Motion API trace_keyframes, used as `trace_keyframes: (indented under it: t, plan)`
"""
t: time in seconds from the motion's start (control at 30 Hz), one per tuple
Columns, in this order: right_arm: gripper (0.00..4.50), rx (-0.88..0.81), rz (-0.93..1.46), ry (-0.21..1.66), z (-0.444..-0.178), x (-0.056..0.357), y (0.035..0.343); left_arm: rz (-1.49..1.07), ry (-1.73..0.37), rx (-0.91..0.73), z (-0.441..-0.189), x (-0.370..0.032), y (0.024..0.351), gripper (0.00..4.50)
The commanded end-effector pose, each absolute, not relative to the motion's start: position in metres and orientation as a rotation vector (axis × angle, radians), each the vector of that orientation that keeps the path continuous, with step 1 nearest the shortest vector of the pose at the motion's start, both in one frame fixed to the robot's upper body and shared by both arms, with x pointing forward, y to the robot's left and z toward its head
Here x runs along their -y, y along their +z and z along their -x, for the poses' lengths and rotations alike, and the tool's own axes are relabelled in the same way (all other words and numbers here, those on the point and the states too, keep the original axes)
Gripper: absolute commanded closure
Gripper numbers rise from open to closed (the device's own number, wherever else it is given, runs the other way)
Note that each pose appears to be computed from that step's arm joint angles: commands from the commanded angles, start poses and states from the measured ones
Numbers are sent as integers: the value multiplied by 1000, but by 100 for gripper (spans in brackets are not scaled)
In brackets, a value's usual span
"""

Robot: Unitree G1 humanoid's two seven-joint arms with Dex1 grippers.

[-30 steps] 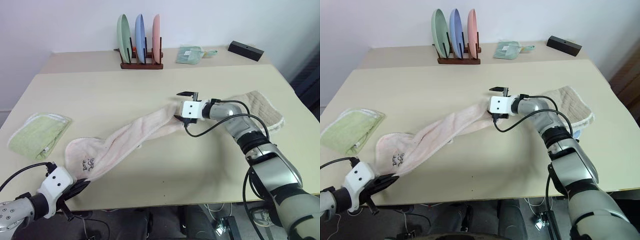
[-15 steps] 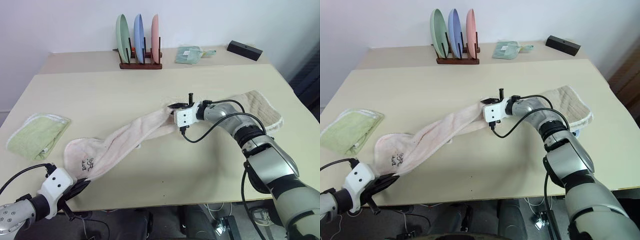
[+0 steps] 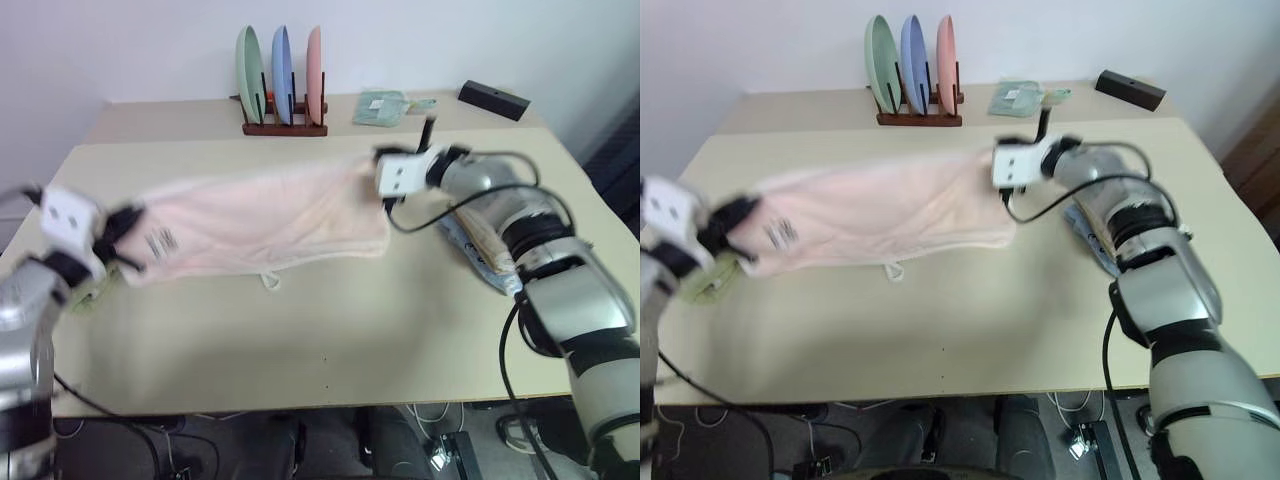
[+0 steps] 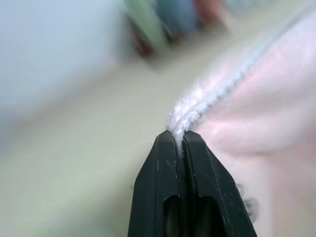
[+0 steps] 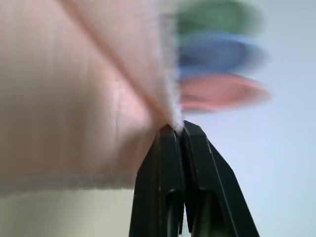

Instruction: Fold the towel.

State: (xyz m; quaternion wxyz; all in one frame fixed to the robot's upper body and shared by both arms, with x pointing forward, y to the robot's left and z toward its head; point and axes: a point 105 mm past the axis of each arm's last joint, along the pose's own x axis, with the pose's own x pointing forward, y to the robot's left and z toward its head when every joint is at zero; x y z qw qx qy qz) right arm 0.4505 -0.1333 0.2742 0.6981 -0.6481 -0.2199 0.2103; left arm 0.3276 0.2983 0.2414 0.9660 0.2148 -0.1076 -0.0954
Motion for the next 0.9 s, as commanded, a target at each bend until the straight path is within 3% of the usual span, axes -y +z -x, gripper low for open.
trace_keyframes:
  t: [0.03,0.07,0.17,0.33,0.47,0.6,0.77,0.9]
  plan:
    - [444,628,1419,215,-444,156,356,-447,49,482,-349,-327,333,450]
    - [444,649,1409,204,-440,157,366,-444,61,517,-351,-328,347,450]
    - [444,659,1392,256,-436,155,367,-456,2,500,-354,-325,345,450]
    - [444,561,1314,577,-417,152,317,-490,-230,293,-330,-309,275,450]
    - [444,353,1242,862,-387,157,254,-505,-415,66,-288,-293,207,450]
    - [444,28,1120,1110,-334,175,195,-413,-505,-147,-243,-290,162,450]
    - [444,-250,979,1229,-285,192,171,-313,-604,-321,-203,-279,138,450]
    - [444,-322,949,1238,-272,196,168,-284,-629,-386,-192,-277,131,450]
